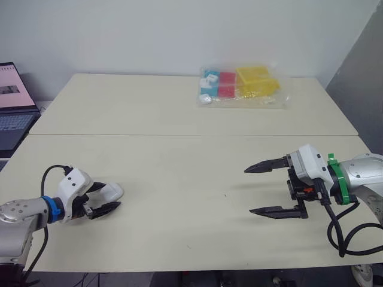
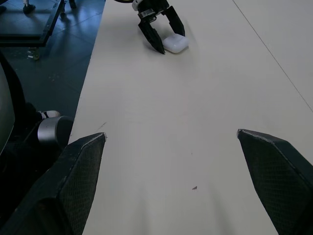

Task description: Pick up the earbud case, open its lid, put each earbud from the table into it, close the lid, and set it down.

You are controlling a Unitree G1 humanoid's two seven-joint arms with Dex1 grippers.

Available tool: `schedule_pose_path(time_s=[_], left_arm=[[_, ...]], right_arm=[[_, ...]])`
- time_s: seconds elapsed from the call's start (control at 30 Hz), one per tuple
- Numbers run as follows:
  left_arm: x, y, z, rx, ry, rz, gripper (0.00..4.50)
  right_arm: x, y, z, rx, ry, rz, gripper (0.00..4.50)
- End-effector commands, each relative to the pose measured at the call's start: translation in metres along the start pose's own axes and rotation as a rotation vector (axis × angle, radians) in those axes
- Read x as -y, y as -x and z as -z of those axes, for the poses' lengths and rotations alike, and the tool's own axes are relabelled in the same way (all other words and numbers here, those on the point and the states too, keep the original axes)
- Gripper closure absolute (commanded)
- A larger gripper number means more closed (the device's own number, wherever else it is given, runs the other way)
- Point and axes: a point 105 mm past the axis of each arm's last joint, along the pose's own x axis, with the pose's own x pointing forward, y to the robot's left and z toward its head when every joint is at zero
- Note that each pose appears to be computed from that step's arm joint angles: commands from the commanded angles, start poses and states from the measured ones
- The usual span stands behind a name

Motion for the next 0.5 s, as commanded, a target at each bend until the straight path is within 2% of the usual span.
schedule_pose_path(time_s=[0.03,0.4,0.5], left_arm=[[0.0014,-0.0058,-0.0007,-0.002,-0.017,0.019,0.06],[0.0002,-0.0148,0.0034,-0.039,-0.007,0.08,0.06],[0.0023,-0.0147,0.0077,-0.062,-0.007,0.096,0.66]], right_arm=[[0.002,-0.0001,-0.0066,0.007,0.047,0.0,0.0],[0.001,-0.0025,-0.0085,0.014,0.051,-0.002,0.0],[0.0021,-0.002,-0.0102,0.016,0.056,0.004,0.0]])
